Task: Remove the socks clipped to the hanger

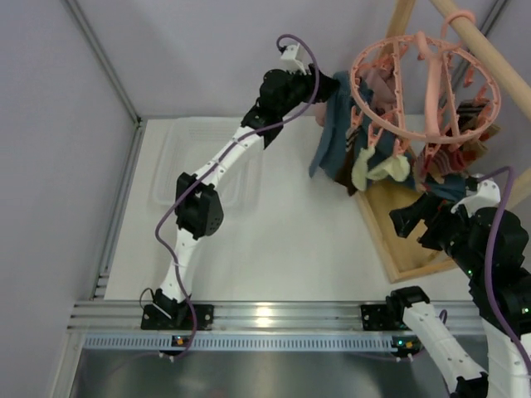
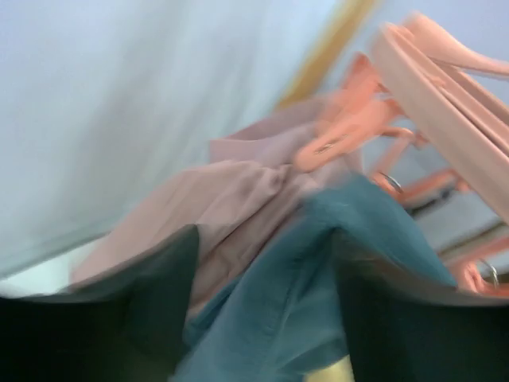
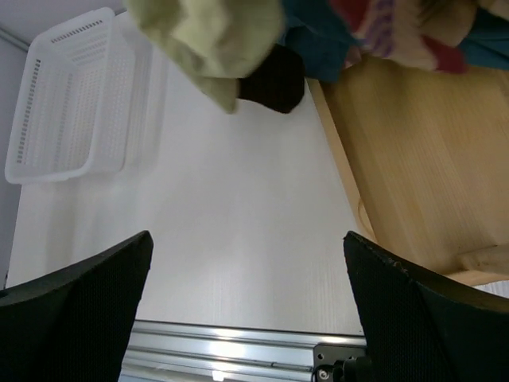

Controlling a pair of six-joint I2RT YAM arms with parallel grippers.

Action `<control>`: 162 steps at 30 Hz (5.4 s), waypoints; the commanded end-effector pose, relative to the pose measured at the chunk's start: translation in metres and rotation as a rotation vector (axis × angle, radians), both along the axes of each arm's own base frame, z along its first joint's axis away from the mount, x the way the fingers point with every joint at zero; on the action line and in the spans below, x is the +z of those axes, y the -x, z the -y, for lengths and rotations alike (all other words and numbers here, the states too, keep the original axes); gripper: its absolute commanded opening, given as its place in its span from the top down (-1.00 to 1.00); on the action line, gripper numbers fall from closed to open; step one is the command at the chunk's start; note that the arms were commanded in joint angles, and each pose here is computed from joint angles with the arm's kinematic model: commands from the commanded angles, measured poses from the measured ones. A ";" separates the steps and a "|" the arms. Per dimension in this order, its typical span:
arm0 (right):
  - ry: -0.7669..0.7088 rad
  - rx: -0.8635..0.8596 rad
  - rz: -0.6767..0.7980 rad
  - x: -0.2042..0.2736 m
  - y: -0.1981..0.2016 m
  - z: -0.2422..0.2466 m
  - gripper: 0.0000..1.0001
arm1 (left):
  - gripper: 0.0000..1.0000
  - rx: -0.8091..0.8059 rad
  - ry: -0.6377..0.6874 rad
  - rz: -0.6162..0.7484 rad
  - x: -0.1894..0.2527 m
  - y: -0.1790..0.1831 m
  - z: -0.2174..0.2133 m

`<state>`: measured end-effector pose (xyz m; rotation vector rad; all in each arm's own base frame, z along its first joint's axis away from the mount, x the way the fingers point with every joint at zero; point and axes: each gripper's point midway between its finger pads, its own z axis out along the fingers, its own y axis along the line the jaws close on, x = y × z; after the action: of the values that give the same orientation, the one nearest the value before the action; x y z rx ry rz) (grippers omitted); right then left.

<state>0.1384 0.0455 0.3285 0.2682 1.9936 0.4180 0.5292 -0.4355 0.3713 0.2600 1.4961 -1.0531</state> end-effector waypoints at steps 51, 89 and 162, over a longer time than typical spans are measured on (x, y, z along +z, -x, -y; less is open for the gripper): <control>-0.050 0.063 0.079 0.001 -0.030 -0.019 -0.99 | -0.41 -0.218 -0.261 -0.106 -0.138 0.249 0.115; -0.041 -0.049 0.325 0.077 -0.146 -0.020 -0.29 | 1.00 -0.092 -0.288 -0.123 -0.142 0.249 0.078; 0.253 -0.300 0.298 0.048 -0.182 -0.027 1.00 | 1.00 0.643 -0.237 -0.340 -0.059 0.075 -0.286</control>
<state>0.3235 0.0737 0.3731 0.3144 1.6668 -0.0183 0.4547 -0.1812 0.3411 -0.1535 1.7312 -0.5100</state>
